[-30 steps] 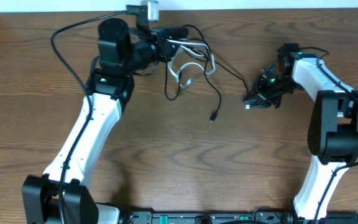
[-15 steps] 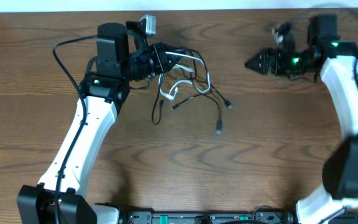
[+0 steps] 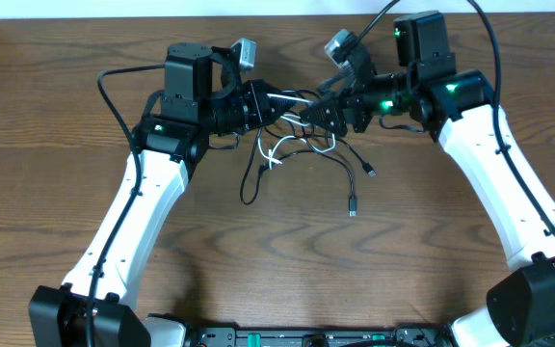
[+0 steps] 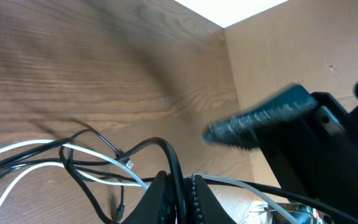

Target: Untangle cables

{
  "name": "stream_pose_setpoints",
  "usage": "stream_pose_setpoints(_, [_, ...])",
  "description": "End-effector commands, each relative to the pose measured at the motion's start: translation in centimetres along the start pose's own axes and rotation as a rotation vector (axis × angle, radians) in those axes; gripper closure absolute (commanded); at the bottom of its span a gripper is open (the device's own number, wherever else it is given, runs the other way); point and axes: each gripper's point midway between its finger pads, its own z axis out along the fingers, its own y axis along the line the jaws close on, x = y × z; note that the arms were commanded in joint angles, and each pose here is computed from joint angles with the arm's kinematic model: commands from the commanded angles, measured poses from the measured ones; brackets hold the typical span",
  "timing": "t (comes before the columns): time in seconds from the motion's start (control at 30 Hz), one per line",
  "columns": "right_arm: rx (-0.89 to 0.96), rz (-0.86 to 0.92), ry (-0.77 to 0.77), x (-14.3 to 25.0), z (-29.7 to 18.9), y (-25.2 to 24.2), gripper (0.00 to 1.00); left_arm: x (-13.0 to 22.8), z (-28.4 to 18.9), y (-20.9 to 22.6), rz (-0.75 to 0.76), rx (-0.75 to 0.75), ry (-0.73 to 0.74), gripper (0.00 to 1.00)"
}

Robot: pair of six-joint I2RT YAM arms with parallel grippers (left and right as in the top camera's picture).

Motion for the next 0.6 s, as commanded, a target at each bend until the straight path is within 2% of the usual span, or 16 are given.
stream_pose_setpoints(0.0, [0.11,0.056,0.013,0.4,0.5,-2.5,0.75,0.1,-0.7,-2.3,0.021,0.077,0.023,0.92])
stream_pose_setpoints(0.03, [0.167,0.098,0.01,0.3,0.3,-3.5,0.82,0.3,-0.7,-2.5,0.026,0.089,0.032,0.91])
stream_pose_setpoints(0.07, [0.314,0.216,0.001,0.5,-0.3,-6.0,0.92,0.7,-0.8,-2.9,0.051,0.115,0.051,0.85])
stream_pose_setpoints(0.1, [0.455,0.32,-0.012,1.0,-1.2,-8.2,0.98,1.0,-0.9,-3.3,0.096,0.142,0.068,0.83])
stream_pose_setpoints(0.17, [0.635,0.463,-0.031,2.1,-3.0,-10.8,0.99,2.2,-1.1,-3.8,0.198,0.189,0.113,0.73])
stream_pose_setpoints(0.23, [0.782,0.621,-0.053,3.7,-5.2,-12.9,0.99,3.7,-1.1,-2.9,0.25,0.171,0.164,0.66])
stream_pose_setpoints(0.37, [0.853,0.739,-0.053,5.5,-7.3,-14.2,0.99,6.0,-1.4,-1.3,0.329,0.131,0.237,0.53])
stream_pose_setpoints(0.5, [0.881,0.813,-0.043,6.8,-8.9,-15.1,0.99,7.2,-1.7,0.0,0.36,0.084,0.28,0.48])
stream_pose_setpoints(0.57, [0.837,0.807,-0.03,6.9,-8.8,-14.9,0.99,7.3,-1.7,0.4,0.355,0.065,0.285,0.38])
